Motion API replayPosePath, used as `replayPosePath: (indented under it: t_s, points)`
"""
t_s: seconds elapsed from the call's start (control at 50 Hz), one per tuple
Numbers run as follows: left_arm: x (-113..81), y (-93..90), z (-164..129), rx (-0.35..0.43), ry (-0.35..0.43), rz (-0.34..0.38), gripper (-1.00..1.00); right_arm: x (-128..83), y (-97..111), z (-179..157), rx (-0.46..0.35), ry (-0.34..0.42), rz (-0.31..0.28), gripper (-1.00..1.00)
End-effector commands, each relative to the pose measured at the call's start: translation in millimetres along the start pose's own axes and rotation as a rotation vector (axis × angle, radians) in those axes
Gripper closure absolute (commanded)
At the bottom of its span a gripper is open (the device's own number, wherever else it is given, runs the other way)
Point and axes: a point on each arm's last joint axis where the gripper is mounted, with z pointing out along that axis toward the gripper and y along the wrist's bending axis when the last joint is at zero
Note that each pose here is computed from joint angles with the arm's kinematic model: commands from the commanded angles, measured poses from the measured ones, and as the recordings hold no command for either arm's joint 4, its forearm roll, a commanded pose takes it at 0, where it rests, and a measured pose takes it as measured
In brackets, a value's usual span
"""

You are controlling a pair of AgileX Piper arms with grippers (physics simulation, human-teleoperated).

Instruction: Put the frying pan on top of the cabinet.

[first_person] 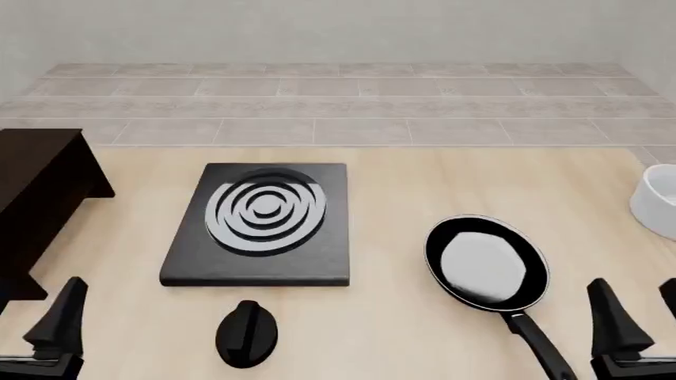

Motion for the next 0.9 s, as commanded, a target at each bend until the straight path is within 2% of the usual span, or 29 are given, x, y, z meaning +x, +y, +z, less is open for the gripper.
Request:
replayPosePath:
  t_s: [0.02,0.12,0.16,0.24,0.34,0.38,0.48,0.58,0.64,0.72,0.74,0.76,0.82,0.9]
  points:
    - [-1.2,0.3,0,-0.005,-0.005,0.025,-1.0,-1,0,0,0.008,0.0,0.002,-1.0]
    - [-0.2,0.4,0,-0.007,-0.006,0.03,-1.0,-2,0,0,0.007,0.002,0.0,-1.0]
    - [-2.7,1.1,0,-0.022,-0.048,0.064,-1.0,-2,0,0,0.005,0.003,0.0,-1.0]
    - [-1.7,1.7,0,-0.032,-0.045,0.069,-1.0,-2,0,0,0.004,0.004,0.0,-1.0]
    - [-0.1,1.0,0,-0.018,-0.043,0.06,-1.0,-1,0,0,0.005,0.002,0.0,-1.0]
    - [-7.9,-0.6,-1,0.01,-0.046,0.036,-1.0,0,0,0,0.004,0.002,-0.002,-1.0]
    - [-35.0,-9.5,6,0.162,-0.043,-0.066,-1.0,-2,0,0,0.0,-0.001,-0.003,-1.0]
    - [-56.0,-24.7,21,0.331,-0.019,-0.123,-1.0,-2,0,0,0.007,-0.005,-0.001,-1.0]
    - [-61.5,-34.7,31,0.402,-0.002,-0.161,-1.0,-3,0,0,0.008,-0.007,0.001,-1.0]
    - [-67.9,-49.1,44,0.48,0.007,-0.172,-1.0,-1,0,0,0.007,-0.006,0.0,-1.0]
    - [-67.8,-49.2,44,0.48,0.007,-0.172,-1.0,-1,0,0,0.007,-0.006,0.0,-1.0]
    - [-70.2,-58.0,51,0.521,0.02,-0.18,-1.0,-3,0,-1,0.007,-0.007,0.001,-1.0]
    - [-69.7,-73.9,64,0.573,0.066,-0.219,-1.0,-5,0,-1,0.007,-0.008,0.002,-1.0]
    - [-67.3,-102.4,80,0.659,0.135,-0.303,-1.0,-3,0,-1,0.009,-0.007,0.003,-1.0]
